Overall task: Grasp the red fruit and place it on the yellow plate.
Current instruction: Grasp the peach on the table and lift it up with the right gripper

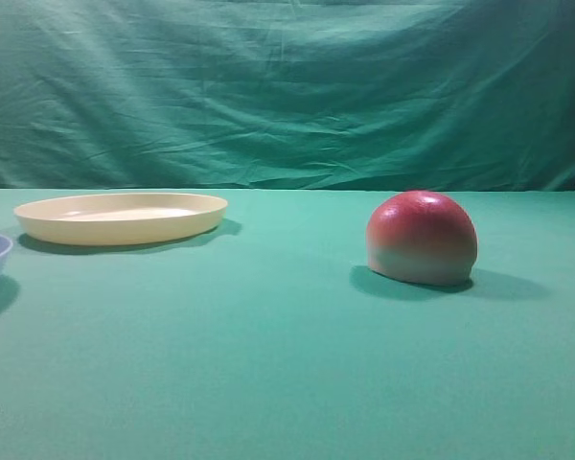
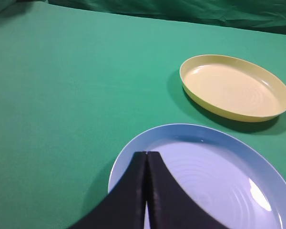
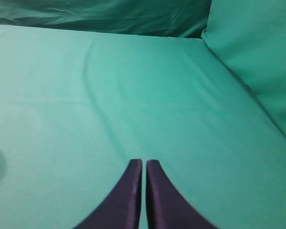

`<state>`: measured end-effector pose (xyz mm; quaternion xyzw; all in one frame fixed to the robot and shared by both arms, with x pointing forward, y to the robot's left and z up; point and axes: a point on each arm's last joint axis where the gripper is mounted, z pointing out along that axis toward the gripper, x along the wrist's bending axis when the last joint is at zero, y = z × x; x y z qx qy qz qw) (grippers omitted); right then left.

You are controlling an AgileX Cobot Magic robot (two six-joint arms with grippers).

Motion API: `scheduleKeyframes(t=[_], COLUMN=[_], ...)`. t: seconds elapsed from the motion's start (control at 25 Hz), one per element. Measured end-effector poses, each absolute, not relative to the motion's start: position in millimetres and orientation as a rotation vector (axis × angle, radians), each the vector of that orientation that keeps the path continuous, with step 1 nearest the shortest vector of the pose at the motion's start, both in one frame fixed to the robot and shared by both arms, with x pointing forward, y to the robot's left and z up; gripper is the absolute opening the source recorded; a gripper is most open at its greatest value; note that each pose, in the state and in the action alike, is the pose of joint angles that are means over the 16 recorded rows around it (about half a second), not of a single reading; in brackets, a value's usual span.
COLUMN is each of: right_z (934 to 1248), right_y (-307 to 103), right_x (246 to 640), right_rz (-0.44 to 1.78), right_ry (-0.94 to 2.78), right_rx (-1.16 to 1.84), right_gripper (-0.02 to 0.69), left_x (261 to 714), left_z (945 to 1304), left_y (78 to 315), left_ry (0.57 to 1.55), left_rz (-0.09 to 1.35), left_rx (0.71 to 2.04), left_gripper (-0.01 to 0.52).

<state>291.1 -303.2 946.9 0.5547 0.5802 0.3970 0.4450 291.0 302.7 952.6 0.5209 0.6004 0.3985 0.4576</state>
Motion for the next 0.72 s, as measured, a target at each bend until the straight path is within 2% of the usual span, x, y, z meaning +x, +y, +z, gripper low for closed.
scheduleKeyframes(t=[0.72], right_z=[947.0], right_y=[-303.2], right_x=[291.1], right_rz=[0.982], right_ry=[1.438], right_rx=[1.373], right_gripper=[0.000], left_x=[291.0], left_z=[952.6], left_y=[302.7], left_ry=[1.479], left_rz=[0.982], left_rx=[1.284], left_gripper=[0.000])
